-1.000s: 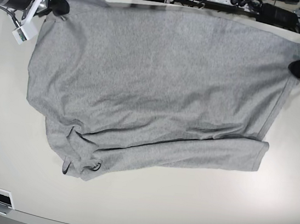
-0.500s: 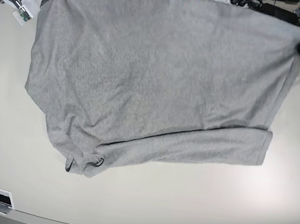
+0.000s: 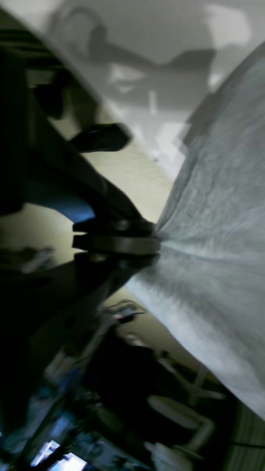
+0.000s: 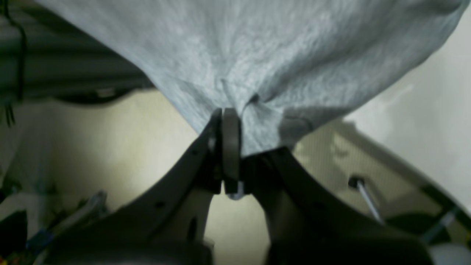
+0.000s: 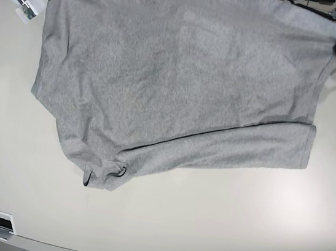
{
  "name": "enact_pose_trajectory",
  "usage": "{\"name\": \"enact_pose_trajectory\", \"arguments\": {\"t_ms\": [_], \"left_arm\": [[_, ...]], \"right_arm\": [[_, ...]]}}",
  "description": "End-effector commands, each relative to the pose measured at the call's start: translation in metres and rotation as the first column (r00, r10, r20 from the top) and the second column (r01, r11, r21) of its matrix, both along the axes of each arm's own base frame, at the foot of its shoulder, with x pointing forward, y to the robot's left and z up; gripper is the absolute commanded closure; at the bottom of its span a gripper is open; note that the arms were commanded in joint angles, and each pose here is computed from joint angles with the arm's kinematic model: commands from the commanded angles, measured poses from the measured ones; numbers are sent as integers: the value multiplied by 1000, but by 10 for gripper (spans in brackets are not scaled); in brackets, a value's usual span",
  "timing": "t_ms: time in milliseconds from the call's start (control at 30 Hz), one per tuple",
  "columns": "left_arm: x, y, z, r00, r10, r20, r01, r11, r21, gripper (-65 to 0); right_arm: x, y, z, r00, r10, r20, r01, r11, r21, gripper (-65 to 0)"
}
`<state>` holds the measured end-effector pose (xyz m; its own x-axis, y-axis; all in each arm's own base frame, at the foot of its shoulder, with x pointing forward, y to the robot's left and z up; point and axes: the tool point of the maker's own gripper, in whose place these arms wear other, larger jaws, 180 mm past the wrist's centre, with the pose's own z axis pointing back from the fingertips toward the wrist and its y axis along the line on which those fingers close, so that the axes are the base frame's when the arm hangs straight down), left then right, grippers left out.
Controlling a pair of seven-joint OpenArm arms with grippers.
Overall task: Layout the t-shirt on the table in an organized manner, then fold the t-shirt properly
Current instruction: 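Lift the shoulders with both grippers and pull them apart to stretch the shirt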
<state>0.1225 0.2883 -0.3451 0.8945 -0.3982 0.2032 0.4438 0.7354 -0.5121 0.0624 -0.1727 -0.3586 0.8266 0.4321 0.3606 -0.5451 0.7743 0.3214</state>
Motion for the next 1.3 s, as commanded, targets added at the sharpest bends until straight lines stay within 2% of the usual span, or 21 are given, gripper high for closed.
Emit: {"name": "enact_pose_trajectory", "arguments": {"t_ms": [0,200,400,600,900,1033,1167,1267], "left_arm": [[10,2,9,999,-7,34,7,1000,1,0],[34,-13,12,993,28,117,-22,998,-57,0],[52,-25,15,980,68,185,-48,993,-112,0],[56,-17,6,973,54,224,-45,998,-46,0],[60,-3,-3,965,15,263,-29,998,49,0],[67,7,-7,950,-17,312,-21,993,117,0],[79,23,-11,933,12,360,-88,976,197,0],[83,23,-12,925,19,381,-101,975,199,0]], "right_arm": [[5,2,6,999,11,32,-11,1000,10,0],[22,9,15,992,-28,121,20,998,66,0],[44,0,15,979,-29,201,28,1000,12,0],[71,-1,22,957,-51,285,45,999,29,0],[89,-29,-9,960,-164,229,157,986,48,0],[98,-33,-10,954,-179,239,171,984,53,0],[109,-32,-5,946,-181,268,171,983,61,0],[118,-32,0,939,-182,291,170,983,66,0]]}}
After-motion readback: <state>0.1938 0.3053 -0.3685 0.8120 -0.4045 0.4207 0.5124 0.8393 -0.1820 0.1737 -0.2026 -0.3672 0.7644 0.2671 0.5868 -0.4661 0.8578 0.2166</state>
